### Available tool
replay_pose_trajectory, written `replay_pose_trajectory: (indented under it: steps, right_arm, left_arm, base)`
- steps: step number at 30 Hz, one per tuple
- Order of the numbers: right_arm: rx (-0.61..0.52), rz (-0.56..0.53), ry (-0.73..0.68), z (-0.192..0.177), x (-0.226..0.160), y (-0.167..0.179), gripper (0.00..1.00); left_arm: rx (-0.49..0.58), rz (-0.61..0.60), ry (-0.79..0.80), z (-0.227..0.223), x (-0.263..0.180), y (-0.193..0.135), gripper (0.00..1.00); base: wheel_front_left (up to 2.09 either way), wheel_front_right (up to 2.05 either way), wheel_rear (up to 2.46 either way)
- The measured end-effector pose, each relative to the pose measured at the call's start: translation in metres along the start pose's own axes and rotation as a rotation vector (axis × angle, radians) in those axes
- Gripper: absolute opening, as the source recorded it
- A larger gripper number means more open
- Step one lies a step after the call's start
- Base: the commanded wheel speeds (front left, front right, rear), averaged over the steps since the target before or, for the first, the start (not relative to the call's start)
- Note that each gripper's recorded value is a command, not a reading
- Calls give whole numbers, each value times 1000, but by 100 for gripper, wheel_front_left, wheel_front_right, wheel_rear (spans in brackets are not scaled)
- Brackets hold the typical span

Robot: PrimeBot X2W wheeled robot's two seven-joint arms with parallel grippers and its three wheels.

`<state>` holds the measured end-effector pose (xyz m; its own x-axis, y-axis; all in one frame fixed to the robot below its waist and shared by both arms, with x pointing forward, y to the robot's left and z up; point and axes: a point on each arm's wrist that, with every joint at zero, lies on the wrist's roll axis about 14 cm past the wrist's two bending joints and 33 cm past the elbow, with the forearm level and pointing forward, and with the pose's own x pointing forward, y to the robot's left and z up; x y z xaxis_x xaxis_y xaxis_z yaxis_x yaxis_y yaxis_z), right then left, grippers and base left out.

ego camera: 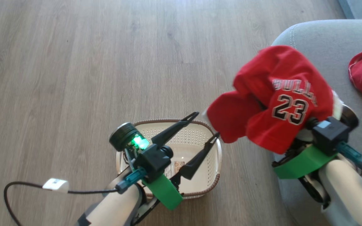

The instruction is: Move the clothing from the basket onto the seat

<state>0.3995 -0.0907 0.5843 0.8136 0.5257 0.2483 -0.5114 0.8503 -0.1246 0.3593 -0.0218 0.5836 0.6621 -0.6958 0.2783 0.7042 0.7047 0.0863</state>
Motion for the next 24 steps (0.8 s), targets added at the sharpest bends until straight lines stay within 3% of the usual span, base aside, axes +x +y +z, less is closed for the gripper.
replay_pose_trajectory:
  steps: [6, 24]
  right_arm:
    - [-15, -92, 3, 1, -11, -26, 0]
    - [-41, -398, 67, -15, -67, -88, 0]
  left_arm:
    - [-32, 45, 13, -6, -4, 9, 100]
    - [-83, 0, 145, -50, -19, -17, 100]
  base:
    - [0, 0, 0]
    - [0, 0, 0]
